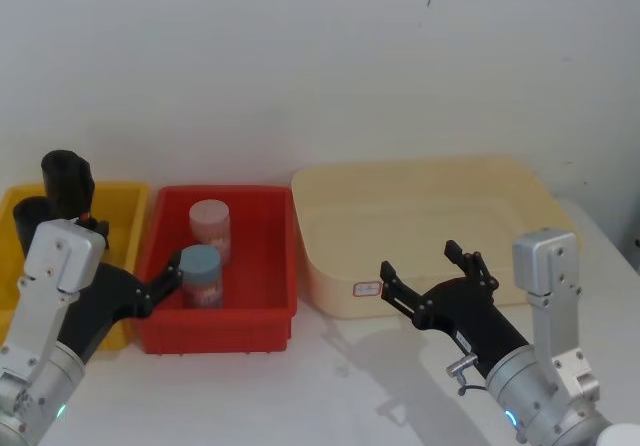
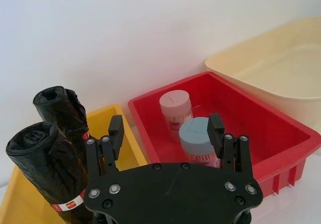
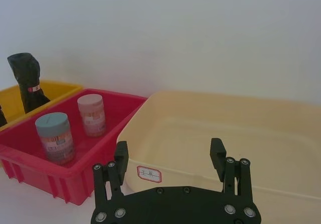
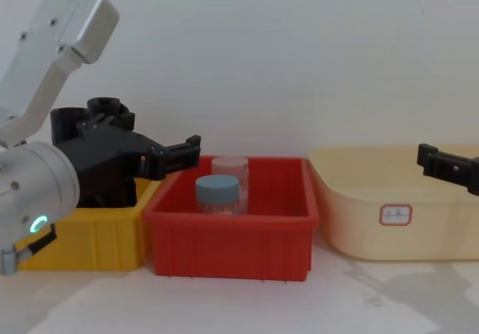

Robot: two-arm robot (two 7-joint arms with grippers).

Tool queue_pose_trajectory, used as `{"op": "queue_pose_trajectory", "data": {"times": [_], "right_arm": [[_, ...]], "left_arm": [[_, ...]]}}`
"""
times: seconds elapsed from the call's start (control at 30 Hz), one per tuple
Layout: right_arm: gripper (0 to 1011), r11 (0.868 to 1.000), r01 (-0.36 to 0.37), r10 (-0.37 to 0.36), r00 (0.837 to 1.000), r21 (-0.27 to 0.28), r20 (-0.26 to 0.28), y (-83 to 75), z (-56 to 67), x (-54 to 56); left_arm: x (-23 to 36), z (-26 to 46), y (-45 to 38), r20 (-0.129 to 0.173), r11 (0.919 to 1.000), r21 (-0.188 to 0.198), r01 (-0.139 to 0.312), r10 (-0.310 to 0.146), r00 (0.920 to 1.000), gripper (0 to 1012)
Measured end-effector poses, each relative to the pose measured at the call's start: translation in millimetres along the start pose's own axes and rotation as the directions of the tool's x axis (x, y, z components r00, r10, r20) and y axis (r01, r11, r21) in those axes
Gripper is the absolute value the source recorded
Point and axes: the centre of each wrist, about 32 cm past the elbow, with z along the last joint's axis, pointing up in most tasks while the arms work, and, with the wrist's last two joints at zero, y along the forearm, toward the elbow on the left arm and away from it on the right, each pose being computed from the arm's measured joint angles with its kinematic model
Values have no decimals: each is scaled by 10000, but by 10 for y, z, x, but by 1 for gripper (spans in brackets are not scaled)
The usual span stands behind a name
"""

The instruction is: Pick up the garbage bag with the one hand and transfer it to the other hand.

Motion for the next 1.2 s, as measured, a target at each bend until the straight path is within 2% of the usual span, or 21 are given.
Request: {"op": "queue_pose_trajectory", "data": {"times": [0.2, 0.47, 0.67, 0.8, 0.9, 0.97, 1.0, 1.1, 1.2], "right_arm": [[1004, 10000, 0, 0, 10000, 1, 0, 0, 0, 0], [1004, 10000, 0, 0, 10000, 0, 0, 0, 0, 0], [1004, 10000, -1, 1, 10000, 1, 0, 0, 0, 0], [1004, 10000, -1, 1, 10000, 0, 0, 0, 0, 0], [1004, 10000, -1, 1, 10000, 0, 0, 0, 0, 0], [1005, 10000, -1, 1, 10000, 0, -1, 0, 0, 0], [1004, 10000, -1, 1, 10000, 0, 0, 0, 0, 0], [1004, 10000, -1, 1, 10000, 0, 0, 0, 0, 0], [1004, 10000, 0, 0, 10000, 0, 0, 0, 0, 0]], "left_arm": [[4, 4, 9, -3, 10000, -4, -15, 15, 10000, 1002], [75, 5, 123, -152, 9997, 179, -177, 180, 9997, 1001], [188, -1, 299, -461, 9977, 498, -461, 484, 9978, 1001], [253, 1, 376, -586, 9959, 669, -617, 657, 9961, 1002], [329, 2, 453, -739, 9930, 884, -780, 846, 9937, 1001], [343, 3, 465, -767, 9925, 922, -807, 879, 9932, 1001], [390, 5, 502, -849, 9903, 1051, -904, 996, 9914, 1001], [432, 7, 525, -910, 9885, 1150, -987, 1094, 9898, 1001], [507, 15, 548, -991, 9855, 1288, -1102, 1234, 9874, 1001]]}}
